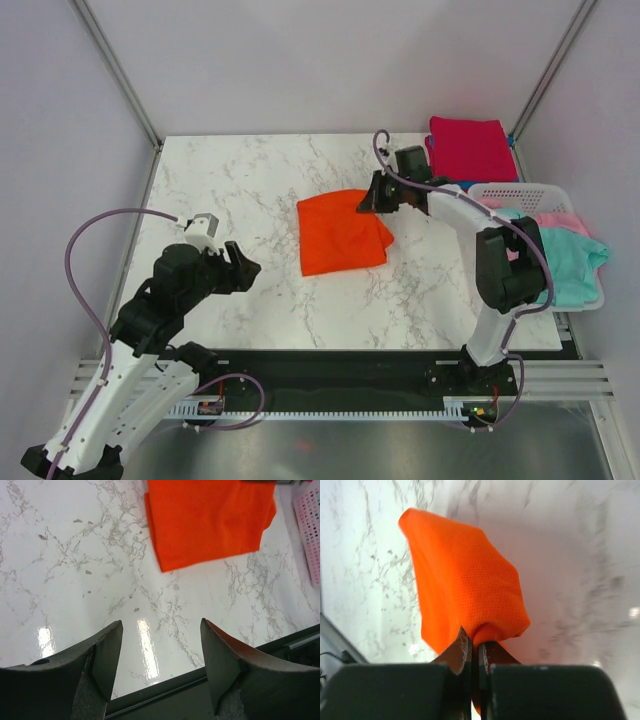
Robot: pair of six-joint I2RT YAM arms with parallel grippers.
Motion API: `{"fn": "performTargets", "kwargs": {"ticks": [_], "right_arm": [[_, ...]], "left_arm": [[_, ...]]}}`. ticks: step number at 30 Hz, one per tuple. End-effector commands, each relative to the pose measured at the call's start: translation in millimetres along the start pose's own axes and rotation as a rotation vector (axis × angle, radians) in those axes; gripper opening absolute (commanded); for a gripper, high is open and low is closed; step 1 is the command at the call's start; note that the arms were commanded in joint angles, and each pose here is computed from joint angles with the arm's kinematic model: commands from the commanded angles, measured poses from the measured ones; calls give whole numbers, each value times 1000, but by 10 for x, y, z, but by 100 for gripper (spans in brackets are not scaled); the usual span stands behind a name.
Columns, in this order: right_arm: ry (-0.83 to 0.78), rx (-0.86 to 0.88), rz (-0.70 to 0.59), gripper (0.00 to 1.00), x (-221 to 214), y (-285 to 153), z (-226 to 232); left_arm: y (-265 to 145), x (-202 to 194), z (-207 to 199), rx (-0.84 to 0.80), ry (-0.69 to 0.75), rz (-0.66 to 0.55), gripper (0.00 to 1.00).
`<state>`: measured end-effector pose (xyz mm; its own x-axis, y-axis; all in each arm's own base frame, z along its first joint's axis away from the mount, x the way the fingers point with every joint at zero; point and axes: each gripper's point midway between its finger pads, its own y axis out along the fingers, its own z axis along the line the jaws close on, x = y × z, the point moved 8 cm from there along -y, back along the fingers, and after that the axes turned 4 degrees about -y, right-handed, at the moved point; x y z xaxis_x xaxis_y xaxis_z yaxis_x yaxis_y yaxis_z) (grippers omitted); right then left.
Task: Fold and stack the t-shirts
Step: Neatly place the folded tshirt to the corner
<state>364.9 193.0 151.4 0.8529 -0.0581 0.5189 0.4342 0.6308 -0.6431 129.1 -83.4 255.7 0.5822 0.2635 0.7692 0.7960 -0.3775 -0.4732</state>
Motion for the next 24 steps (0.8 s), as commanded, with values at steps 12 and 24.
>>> {"fn": "performTargets", "kwargs": {"ticks": [12, 24], "right_arm": [[-457, -534, -171, 0, 1253, -1454, -404], [-623, -768, -336, 0, 1830, -1932, -489]], "left_arm": [[59, 35, -2, -2, 37, -17, 71], [135, 17, -17, -11, 48, 21, 70]]}}
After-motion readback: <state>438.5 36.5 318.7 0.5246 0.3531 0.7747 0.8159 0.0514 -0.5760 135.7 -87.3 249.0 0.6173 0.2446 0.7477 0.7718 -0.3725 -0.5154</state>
